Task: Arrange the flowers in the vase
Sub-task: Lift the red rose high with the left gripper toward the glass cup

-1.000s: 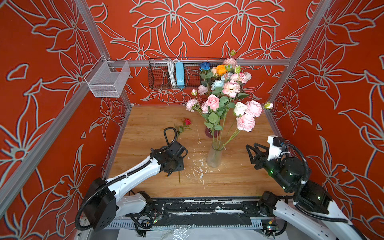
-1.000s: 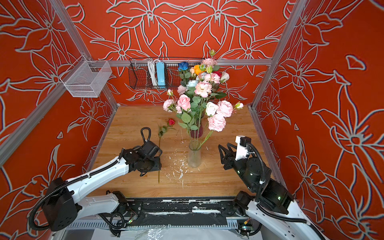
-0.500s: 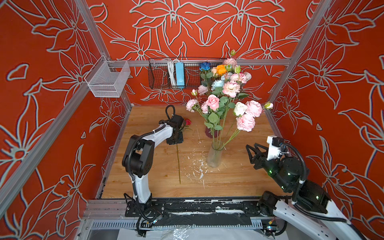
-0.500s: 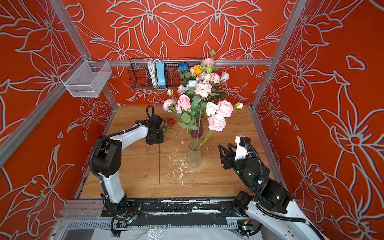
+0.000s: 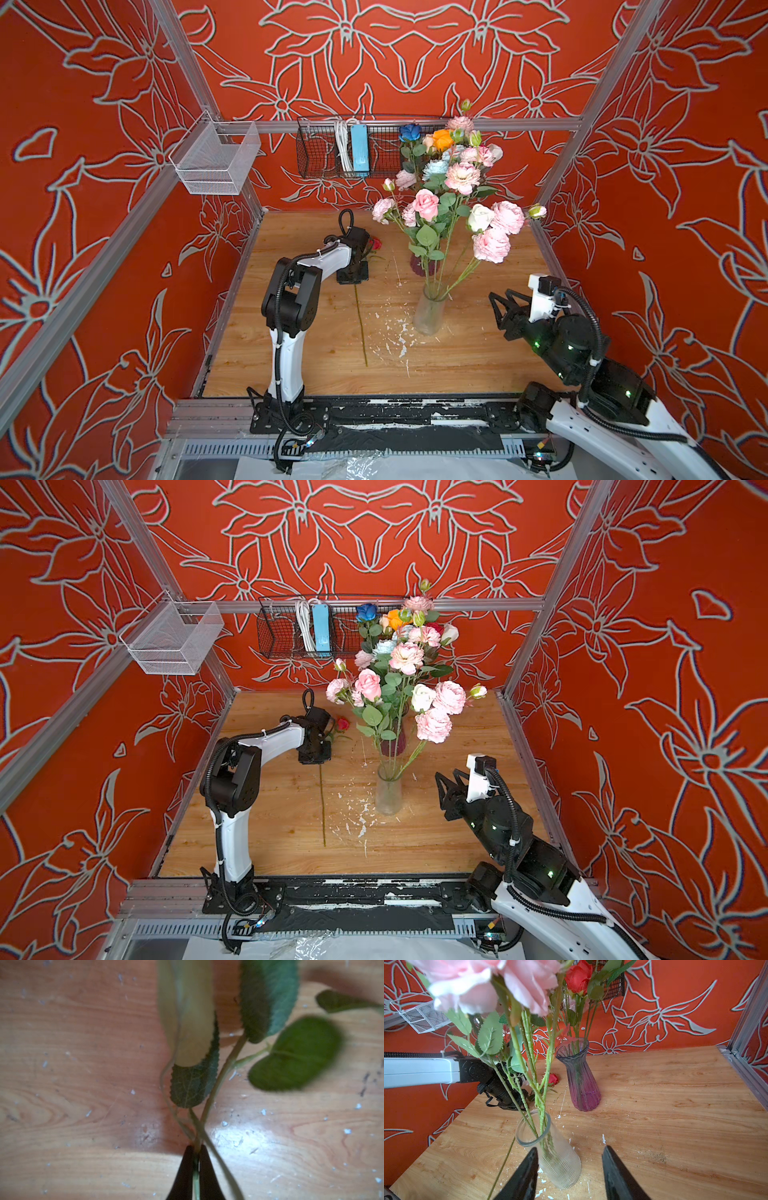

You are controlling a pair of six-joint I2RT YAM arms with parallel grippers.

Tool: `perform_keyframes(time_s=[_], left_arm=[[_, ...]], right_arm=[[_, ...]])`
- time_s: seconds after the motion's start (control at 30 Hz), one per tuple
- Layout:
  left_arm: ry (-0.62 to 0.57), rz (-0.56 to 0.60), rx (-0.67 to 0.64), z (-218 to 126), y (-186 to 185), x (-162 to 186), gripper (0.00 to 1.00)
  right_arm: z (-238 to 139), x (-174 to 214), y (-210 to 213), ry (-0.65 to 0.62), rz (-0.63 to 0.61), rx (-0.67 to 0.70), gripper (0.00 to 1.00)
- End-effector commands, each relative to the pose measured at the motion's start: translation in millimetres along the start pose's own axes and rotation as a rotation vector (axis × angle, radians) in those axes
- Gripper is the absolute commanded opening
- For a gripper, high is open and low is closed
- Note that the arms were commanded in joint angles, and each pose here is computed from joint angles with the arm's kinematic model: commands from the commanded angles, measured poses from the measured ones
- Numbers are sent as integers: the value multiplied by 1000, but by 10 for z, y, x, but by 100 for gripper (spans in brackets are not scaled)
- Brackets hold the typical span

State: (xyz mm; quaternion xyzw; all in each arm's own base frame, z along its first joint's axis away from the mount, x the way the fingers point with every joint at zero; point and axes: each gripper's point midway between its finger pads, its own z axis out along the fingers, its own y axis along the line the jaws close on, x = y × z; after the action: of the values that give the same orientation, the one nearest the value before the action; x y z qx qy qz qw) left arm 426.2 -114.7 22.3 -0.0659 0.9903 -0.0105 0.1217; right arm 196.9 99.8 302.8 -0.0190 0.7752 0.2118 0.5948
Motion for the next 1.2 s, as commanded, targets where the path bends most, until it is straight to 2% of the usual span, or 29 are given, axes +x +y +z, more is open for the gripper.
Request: perform_keyframes(time_s=[0.0,0.17,0.27,0.47,0.63,0.73,0.93,1.03,1.17], left_arm=[[21,16,-8,-45,42,52,3],[-50,-2,49,-484,1,16,0],[-140,-16,116,-910,-46,24,0],[-400,-26,385,-1837,-230,198,0],[-681,0,611,-2731,-318,278,0],[-838,75,721,-3275,-414,334,0],[-1151,259,857,-4525,-493,464,0],[-1221,316,959,-4961,-597,517,0],[-1300,376,1067,-5300,-795,587,0]], right_arm=[[-46,-28,-55,-13,20,23,51],[-38,-34,-46,-7,11,24,51],[-15,-6,-52,2,4,32,51],[37,141,-94,28,29,45,51],[135,455,-152,98,63,64,51],[194,682,-233,139,79,94,51],[240,1229,-486,213,163,160,55],[234,1300,-523,203,223,151,56],[264,1326,-494,215,260,126,56]])
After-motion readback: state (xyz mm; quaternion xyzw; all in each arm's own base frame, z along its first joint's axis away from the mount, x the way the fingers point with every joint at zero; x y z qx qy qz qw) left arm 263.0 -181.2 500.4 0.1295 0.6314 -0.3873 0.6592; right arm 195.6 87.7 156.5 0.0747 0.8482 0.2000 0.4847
